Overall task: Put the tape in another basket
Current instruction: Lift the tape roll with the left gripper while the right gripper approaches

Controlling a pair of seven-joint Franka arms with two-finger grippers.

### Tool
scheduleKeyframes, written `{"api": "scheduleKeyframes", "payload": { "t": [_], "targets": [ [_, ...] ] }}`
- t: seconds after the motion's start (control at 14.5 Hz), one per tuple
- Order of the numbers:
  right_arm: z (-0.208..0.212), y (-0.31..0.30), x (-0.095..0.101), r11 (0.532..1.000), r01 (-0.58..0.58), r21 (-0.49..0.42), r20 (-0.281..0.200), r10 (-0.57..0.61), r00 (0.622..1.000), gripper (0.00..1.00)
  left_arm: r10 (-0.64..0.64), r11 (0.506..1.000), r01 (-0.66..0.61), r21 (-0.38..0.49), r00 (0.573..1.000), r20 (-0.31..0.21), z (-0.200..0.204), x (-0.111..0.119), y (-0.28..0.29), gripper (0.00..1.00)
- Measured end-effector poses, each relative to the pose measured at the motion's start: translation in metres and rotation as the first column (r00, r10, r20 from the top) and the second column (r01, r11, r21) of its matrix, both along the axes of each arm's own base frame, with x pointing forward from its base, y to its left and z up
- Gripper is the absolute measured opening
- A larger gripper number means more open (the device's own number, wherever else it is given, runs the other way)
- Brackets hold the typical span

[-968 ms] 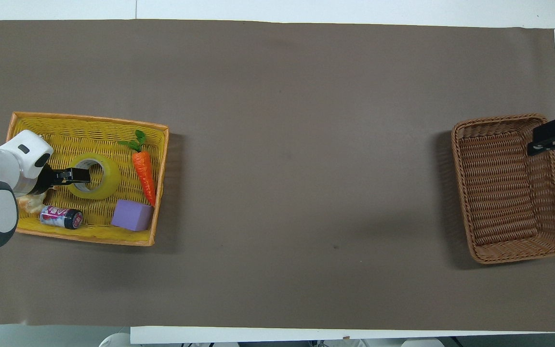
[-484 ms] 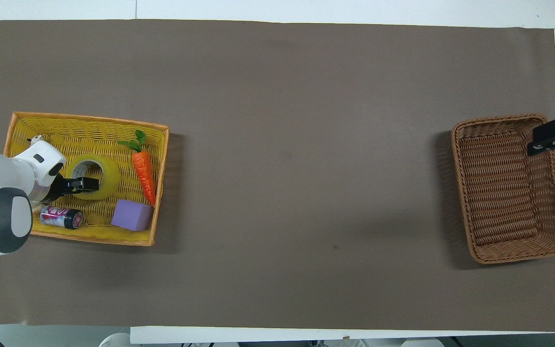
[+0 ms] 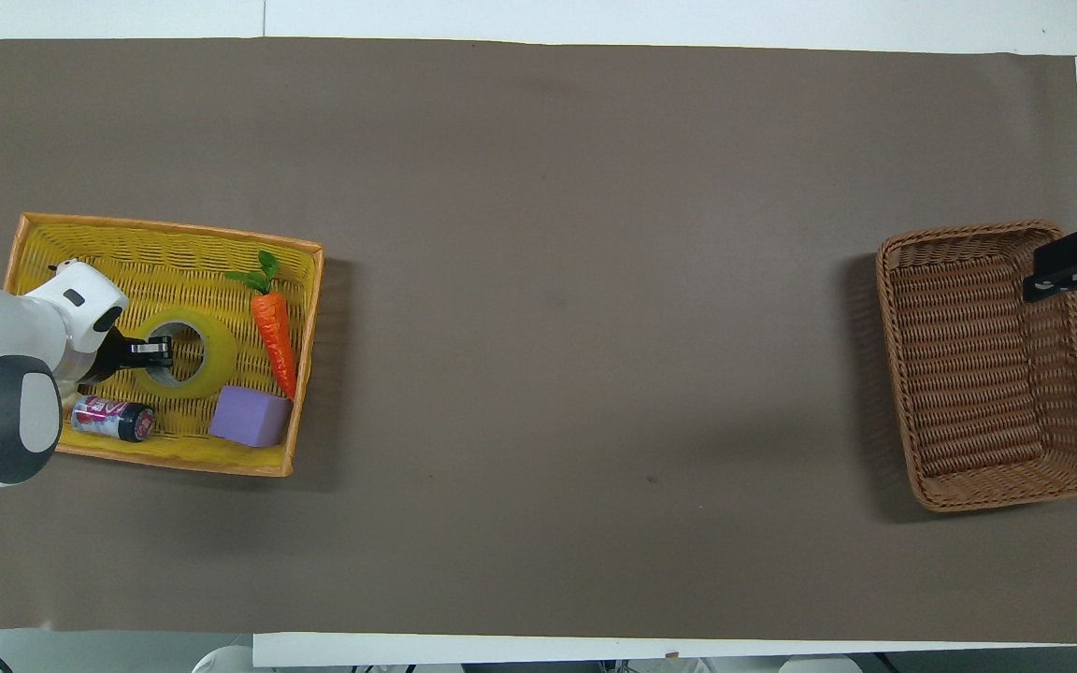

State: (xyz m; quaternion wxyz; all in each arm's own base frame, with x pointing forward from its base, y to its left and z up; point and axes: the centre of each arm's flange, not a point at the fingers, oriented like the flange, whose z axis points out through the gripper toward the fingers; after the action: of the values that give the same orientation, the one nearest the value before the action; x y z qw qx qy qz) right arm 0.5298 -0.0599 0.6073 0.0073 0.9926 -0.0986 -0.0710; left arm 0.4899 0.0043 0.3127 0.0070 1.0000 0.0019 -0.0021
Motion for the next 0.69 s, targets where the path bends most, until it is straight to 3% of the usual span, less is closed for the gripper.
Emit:
{"api": "scheduleKeyframes", "payload": {
  "t": [0.35,0.48,0.69],
  "targets": [
    [0.000,0.000,0.000,1.000,0.000,0.000,0.000,0.000,1.000,1.00,-0.017,1.000,0.017,-0.009,1.000,-0.016,0.055,0.043,-0.009,0.22],
    [0.000,0.000,0.000,1.000,0.000,0.000,0.000,0.000,1.000,1.00,-0.027,0.995,0.027,-0.097,1.000,-0.003,0.087,0.058,-0.052,0.22],
    [0.000,0.000,-0.001,1.000,0.000,0.001,-0.006,0.000,1.000,1.00,0.035,0.971,-0.036,-0.238,0.999,-0.009,0.124,0.061,-0.135,0.22]
  ]
}}
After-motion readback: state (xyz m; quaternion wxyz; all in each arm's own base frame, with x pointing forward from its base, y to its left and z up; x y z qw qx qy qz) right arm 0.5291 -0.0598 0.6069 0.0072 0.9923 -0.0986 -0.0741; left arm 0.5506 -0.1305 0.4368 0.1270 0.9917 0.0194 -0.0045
